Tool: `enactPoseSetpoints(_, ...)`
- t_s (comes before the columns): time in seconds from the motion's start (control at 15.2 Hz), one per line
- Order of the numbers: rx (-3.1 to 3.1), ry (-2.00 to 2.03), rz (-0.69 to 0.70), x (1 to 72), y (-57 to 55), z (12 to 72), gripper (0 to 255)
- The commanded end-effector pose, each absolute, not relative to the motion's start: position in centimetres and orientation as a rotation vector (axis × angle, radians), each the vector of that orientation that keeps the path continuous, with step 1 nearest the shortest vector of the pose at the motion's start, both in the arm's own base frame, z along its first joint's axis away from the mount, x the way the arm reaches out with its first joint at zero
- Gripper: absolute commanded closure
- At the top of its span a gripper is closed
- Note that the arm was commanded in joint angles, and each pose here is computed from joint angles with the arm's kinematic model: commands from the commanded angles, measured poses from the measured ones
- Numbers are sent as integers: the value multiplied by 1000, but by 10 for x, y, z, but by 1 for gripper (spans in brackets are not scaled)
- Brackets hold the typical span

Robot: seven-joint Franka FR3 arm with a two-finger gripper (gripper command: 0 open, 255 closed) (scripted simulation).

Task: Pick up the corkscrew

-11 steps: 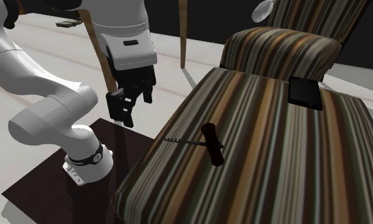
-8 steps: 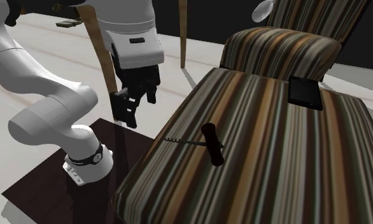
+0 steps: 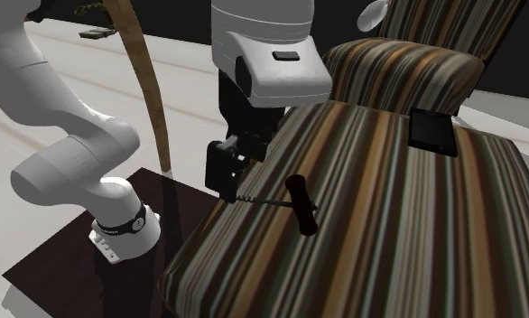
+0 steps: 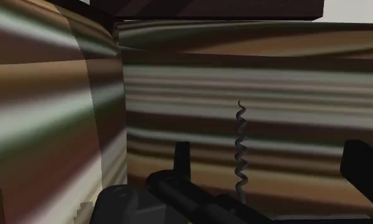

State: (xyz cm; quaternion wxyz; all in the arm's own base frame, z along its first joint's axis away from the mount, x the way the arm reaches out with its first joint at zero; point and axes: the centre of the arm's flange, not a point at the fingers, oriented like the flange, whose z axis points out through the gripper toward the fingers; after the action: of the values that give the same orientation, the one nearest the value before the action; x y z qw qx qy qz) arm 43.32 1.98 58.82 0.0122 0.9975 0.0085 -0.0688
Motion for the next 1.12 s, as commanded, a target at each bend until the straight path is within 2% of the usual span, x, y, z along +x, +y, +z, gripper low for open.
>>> enactPoseSetpoints(0.0,3097,-11,-238,463,16,592,0)
enactPoseSetpoints(0.66,3095,-16,-241,466,15,553,0)
enactPoseSetpoints(0.73,3095,-16,-241,466,16,553,255)
enactPoseSetpoints(1.06,3095,-16,-241,466,16,553,255)
